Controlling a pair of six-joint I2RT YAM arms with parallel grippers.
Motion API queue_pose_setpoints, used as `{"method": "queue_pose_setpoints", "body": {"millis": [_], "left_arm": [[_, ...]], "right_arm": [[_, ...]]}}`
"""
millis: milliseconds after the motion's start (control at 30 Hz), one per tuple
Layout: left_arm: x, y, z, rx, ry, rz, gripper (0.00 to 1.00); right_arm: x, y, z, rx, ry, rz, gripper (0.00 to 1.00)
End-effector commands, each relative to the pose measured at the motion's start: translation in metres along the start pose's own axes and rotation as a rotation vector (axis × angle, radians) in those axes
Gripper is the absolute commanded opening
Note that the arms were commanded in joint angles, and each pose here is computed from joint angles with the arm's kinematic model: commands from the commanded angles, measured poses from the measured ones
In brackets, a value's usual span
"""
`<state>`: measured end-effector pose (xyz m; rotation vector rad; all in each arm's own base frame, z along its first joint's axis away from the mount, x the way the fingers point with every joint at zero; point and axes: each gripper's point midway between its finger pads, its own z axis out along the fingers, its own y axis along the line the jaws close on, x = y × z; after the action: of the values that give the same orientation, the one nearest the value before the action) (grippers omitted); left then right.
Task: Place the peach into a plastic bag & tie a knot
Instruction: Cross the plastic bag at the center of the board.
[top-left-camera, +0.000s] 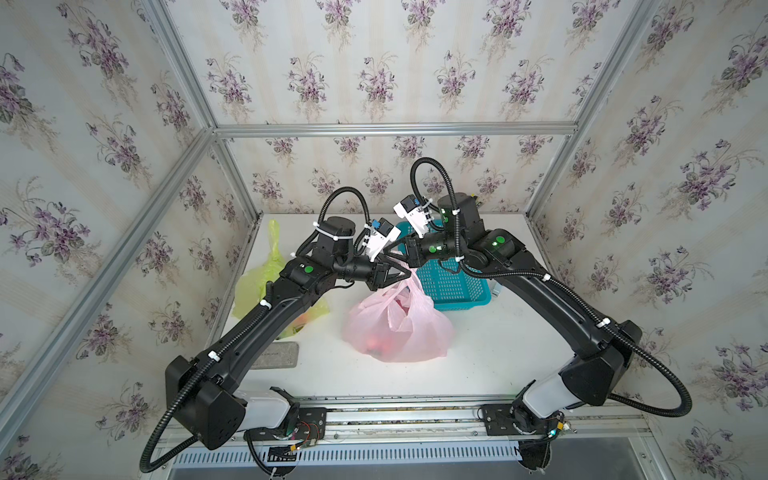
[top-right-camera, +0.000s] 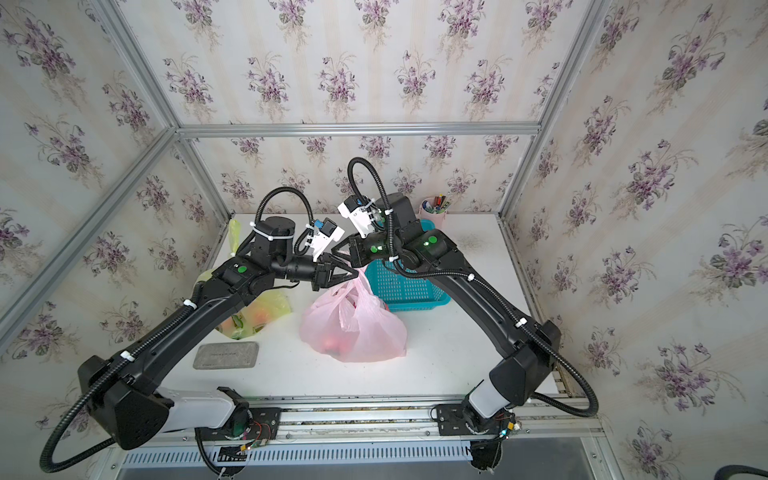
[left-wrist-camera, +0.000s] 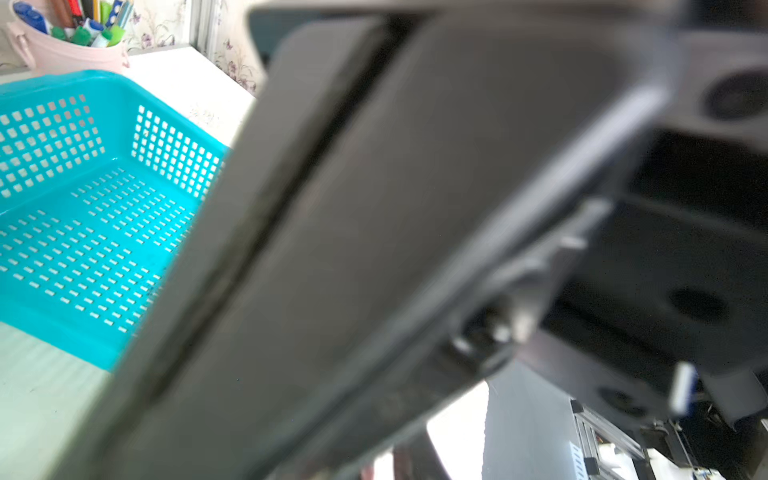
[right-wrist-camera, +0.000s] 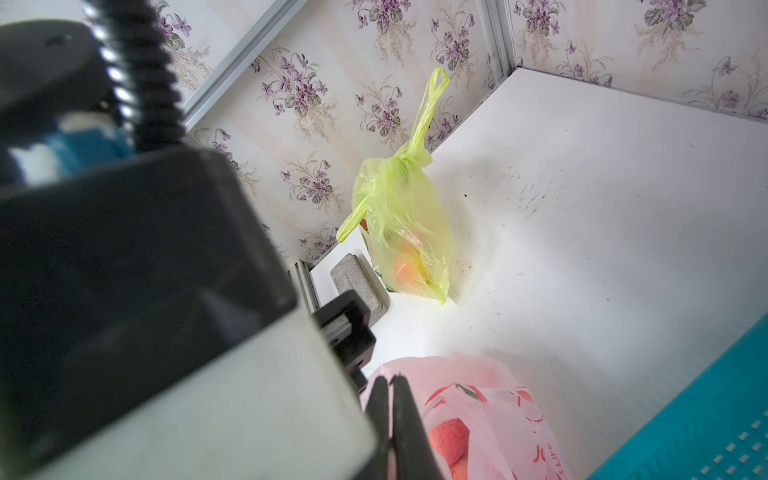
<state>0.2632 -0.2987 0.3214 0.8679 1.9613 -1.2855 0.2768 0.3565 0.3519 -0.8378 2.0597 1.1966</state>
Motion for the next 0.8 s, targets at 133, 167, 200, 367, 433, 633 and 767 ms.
{"method": "queue_pose_setpoints", "body": {"millis": [133, 167, 200, 367, 433, 633, 767], "left_arm": [[-0.017, 0.007, 0.002, -0.024, -0.082, 0.003, 0.00], [-0.016, 0.007, 0.002, -0.028, -0.081, 0.003, 0.00], [-0.016, 0.007, 0.002, -0.025, -0.082, 0.008, 0.00], [-0.016, 0.005, -0.001, -0.028, -0.087, 0.019, 0.00], [-0.017, 0.004, -0.002, -0.026, -0.090, 0.023, 0.00], [-0.019, 0.002, -0.002, -0.022, -0.093, 0.029, 0.00], [-0.021, 0.002, -0.002, -0.020, -0.094, 0.029, 0.00]], "right_arm": [[-0.008, 0.000, -0.016, 0.040, -0.044, 0.010, 0.15], [-0.011, -0.003, -0.021, 0.055, -0.058, 0.020, 0.30], [-0.016, -0.007, -0.030, 0.077, -0.081, 0.031, 0.43], [-0.030, -0.021, -0.074, 0.229, -0.195, 0.036, 0.68], [-0.029, -0.029, -0.085, 0.270, -0.215, 0.059, 0.72], [-0.008, -0.043, -0.076, 0.250, -0.145, 0.140, 0.65], [-0.001, -0.046, -0.066, 0.227, -0.117, 0.164, 0.60]]}}
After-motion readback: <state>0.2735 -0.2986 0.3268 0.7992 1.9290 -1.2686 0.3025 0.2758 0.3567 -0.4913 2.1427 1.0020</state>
